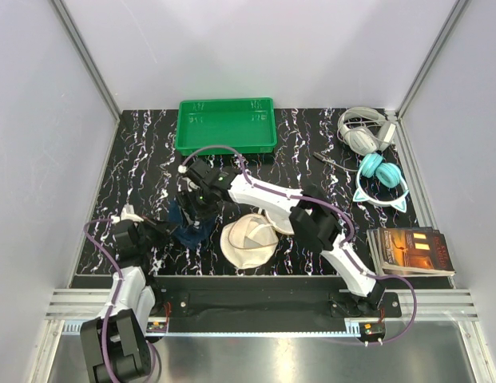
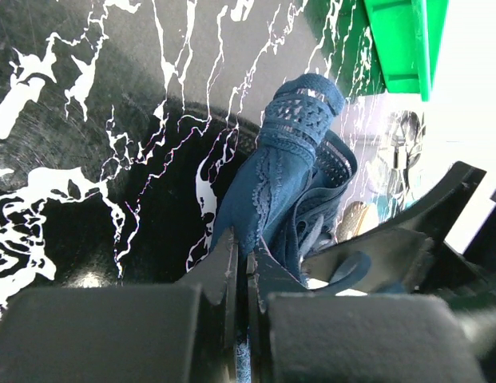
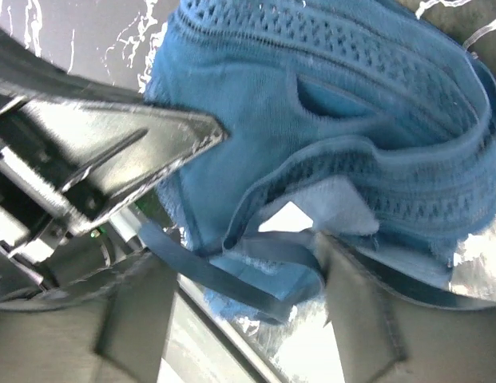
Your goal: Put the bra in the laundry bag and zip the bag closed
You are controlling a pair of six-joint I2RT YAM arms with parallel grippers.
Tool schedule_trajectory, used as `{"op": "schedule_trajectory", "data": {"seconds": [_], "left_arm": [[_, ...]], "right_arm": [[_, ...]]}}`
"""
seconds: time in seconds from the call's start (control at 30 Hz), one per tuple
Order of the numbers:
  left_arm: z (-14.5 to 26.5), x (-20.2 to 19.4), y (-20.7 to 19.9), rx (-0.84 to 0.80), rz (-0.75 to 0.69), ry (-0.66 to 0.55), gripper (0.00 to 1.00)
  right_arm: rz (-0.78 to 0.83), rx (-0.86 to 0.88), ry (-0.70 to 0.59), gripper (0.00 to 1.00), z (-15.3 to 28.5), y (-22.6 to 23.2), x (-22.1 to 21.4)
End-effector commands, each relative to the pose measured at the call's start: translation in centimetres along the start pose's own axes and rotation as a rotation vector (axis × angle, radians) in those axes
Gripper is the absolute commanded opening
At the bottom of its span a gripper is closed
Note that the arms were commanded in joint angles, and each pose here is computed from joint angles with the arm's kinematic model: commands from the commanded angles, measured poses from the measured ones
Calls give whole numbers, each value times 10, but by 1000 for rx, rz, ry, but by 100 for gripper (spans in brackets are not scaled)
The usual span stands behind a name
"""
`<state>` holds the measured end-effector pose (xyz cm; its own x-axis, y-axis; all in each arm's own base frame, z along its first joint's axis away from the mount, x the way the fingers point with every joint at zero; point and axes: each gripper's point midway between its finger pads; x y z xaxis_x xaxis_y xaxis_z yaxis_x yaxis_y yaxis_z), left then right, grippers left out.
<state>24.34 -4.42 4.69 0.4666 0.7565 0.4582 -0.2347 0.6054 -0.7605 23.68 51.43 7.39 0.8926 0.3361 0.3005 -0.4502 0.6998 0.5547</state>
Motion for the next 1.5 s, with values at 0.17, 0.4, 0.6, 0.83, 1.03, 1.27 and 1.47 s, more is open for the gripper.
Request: {"op": "schedule_trajectory", "data": {"seconds": [0.17,0.4,0.6,0.83,1.03,1.27,1.47], "left_arm": [[-4,-2,-8,-66,22,14,0],[-4,0,-21,-119,51,41,0],[-1,8,-42,-190,79,57,0],[5,20,-66,-271,124,60,0],[13,24,-81,-307,181,65,0],[20,33,-95,-328,189,65,0],[28,35,-109,-387,224,72,0]], "right_arm": [[63,20,-145,93,84,33,36],[18,-49,-212,100,120,19,43],[-90,-69,-290,100,159,-12,42],[-51,97,-283,100,163,-19,10],[36,283,-270,100,162,-4,-19],[108,391,-334,100,182,2,-45],[206,492,-359,100,169,19,-58]]}}
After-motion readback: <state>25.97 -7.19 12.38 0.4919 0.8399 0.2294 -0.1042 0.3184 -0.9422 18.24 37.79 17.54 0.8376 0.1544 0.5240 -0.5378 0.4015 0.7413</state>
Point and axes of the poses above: each gripper's point midway between its finger pads, its own z axis back along the fingers, its own y axis along the line the jaws close on, x = y × z, and after that the axes turned 8 degrees about -z, right-handed
